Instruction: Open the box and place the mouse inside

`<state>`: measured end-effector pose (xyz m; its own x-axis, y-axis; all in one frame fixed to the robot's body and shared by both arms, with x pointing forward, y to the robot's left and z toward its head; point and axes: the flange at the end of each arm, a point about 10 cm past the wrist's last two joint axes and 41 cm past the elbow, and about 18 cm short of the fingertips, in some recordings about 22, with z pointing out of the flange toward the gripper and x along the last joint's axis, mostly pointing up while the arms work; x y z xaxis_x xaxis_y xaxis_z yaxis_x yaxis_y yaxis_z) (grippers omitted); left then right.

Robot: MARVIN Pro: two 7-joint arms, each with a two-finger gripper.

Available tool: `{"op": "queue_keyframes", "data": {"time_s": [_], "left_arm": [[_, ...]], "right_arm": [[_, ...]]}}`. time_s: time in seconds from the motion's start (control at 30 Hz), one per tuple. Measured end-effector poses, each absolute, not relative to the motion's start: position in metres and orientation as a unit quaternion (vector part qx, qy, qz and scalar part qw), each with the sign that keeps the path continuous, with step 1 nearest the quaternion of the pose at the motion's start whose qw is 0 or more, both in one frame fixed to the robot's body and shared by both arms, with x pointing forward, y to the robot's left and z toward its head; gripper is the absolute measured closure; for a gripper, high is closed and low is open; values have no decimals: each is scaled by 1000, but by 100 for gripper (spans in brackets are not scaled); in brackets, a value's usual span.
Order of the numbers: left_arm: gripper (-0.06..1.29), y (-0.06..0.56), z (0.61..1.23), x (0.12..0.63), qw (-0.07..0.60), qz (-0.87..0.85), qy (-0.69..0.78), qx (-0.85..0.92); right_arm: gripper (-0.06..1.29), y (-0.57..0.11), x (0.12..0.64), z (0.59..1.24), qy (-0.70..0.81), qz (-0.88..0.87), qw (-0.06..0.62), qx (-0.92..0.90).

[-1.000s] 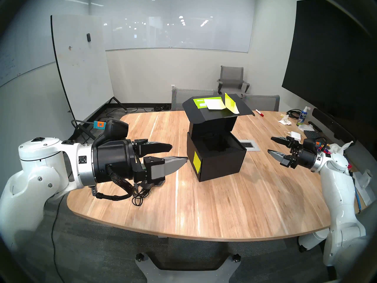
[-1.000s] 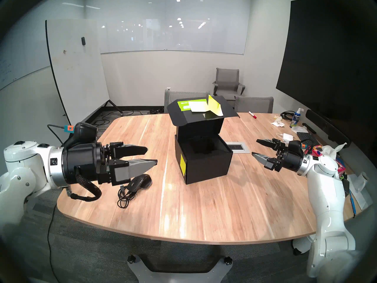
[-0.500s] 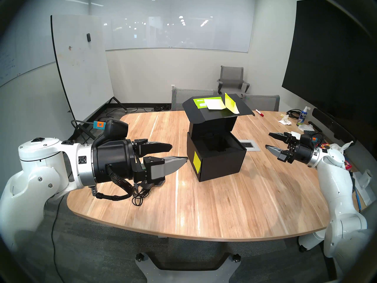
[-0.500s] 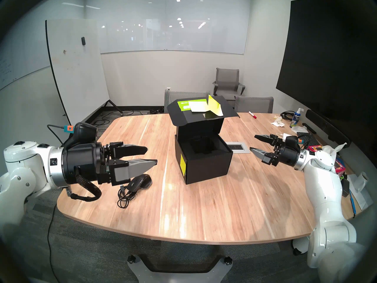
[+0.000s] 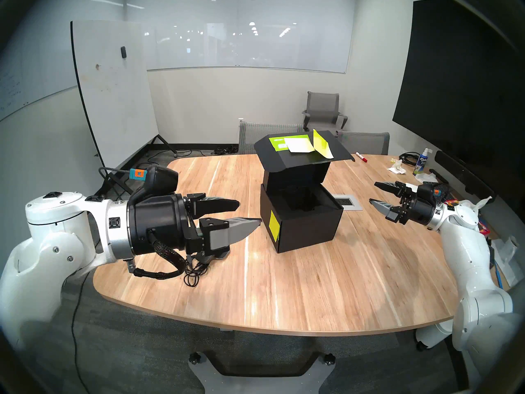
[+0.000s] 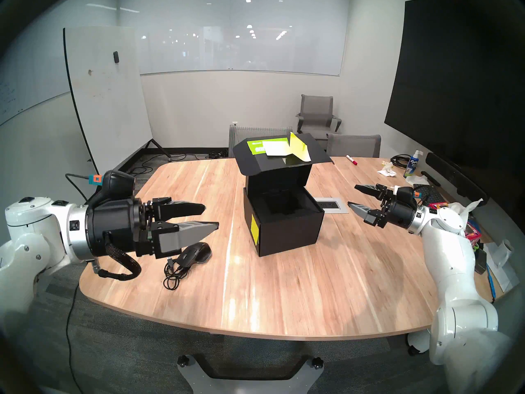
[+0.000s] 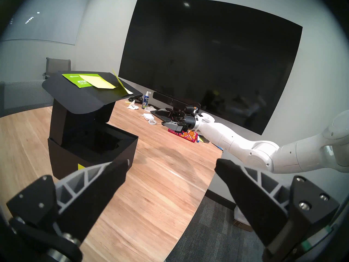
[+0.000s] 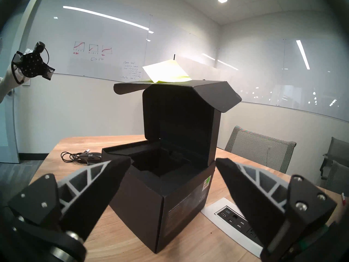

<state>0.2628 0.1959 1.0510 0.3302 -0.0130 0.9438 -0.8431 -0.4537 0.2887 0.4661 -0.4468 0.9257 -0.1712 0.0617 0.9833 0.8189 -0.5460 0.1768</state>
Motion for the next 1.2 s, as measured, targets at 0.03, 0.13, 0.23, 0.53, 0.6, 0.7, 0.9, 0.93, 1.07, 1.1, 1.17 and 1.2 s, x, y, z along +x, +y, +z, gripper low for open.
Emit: {"op": "queue_keyframes", "data": {"time_s": [0.03, 0.13, 0.23, 0.53, 0.6, 0.7, 0.9, 0.93, 1.07, 1.1, 1.17, 1.2], "left_arm": [[-3, 196, 1051, 263, 423, 491, -307, 697], [-3, 196, 1051, 263, 423, 491, -307, 697], [-3, 196, 1051, 263, 423, 491, -307, 697], [-3, 196, 1051, 263, 423, 491, -307, 696], [-3, 196, 1051, 263, 423, 492, -307, 696], [-3, 196, 1051, 263, 423, 492, -307, 696], [-3, 196, 1051, 263, 424, 492, -307, 696], [-3, 196, 1051, 263, 424, 492, -307, 696], [-3, 196, 1051, 263, 424, 492, -307, 696], [-3, 196, 1051, 263, 424, 492, -307, 696], [-3, 196, 1051, 263, 424, 492, -307, 696], [-3, 196, 1051, 262, 424, 492, -307, 696]], "right_arm": [[0, -447, 466, 926, -382, -664, 285, -577], [0, -447, 468, 926, -384, -664, 284, -575], [0, -447, 469, 927, -386, -665, 282, -574], [0, -445, 473, 930, -394, -667, 279, -568], [0, -443, 475, 931, -397, -667, 279, -566], [0, -441, 477, 932, -399, -667, 280, -564], [0, -428, 487, 934, -403, -668, 288, -555], [0, -427, 487, 934, -404, -668, 289, -555], [0, -417, 494, 933, -404, -668, 297, -550], [0, -416, 495, 933, -404, -668, 297, -550], [0, -413, 499, 932, -402, -668, 301, -549], [0, -412, 499, 932, -402, -668, 302, -549]]}}
